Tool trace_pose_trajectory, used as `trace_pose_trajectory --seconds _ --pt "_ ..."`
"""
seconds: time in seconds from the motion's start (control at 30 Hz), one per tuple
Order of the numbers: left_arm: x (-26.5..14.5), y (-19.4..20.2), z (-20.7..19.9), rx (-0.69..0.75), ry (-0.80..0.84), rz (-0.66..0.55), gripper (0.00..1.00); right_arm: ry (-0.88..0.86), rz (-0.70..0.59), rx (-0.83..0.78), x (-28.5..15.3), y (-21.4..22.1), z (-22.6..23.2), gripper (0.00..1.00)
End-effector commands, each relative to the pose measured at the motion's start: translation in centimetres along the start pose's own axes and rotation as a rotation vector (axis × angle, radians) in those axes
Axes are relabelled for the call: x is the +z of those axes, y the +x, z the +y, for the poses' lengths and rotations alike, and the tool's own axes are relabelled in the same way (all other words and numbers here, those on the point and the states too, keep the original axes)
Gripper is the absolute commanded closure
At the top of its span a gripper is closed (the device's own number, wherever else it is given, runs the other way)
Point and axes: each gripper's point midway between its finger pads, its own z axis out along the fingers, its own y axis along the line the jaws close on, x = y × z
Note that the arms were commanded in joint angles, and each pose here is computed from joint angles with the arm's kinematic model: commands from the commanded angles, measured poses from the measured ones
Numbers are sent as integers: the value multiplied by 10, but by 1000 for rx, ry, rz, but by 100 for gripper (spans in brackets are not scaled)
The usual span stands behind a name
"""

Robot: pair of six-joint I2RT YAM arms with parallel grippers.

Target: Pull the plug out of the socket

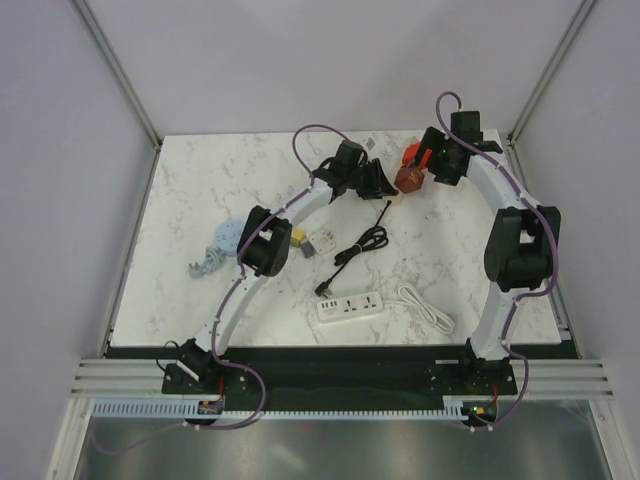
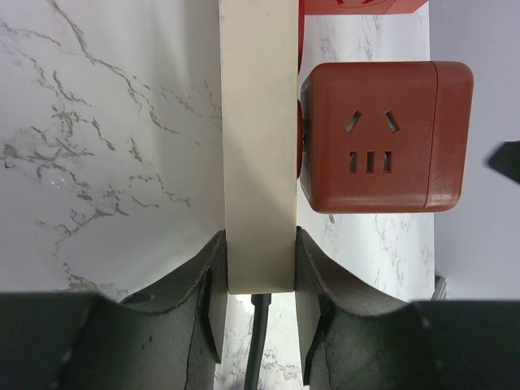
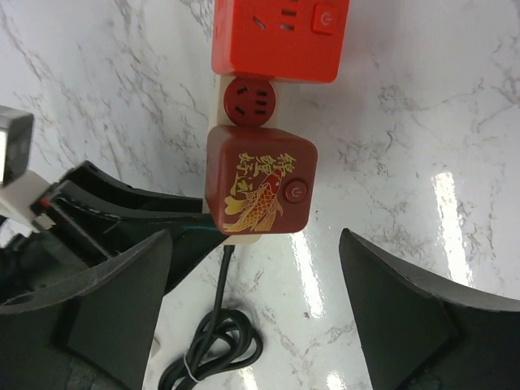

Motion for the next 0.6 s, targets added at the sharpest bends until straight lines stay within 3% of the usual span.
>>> trace_pose_trajectory --seconds 0.0,0.33,0.57 --pt "3 7 0 12 52 36 98 -101 34 -35 15 6 14 7" --pt "4 9 -3 10 83 48 98 -156 77 -42 59 29 14 5" --pt "5 12 -2 11 87 57 98 -142 70 -29 79 30 13 13"
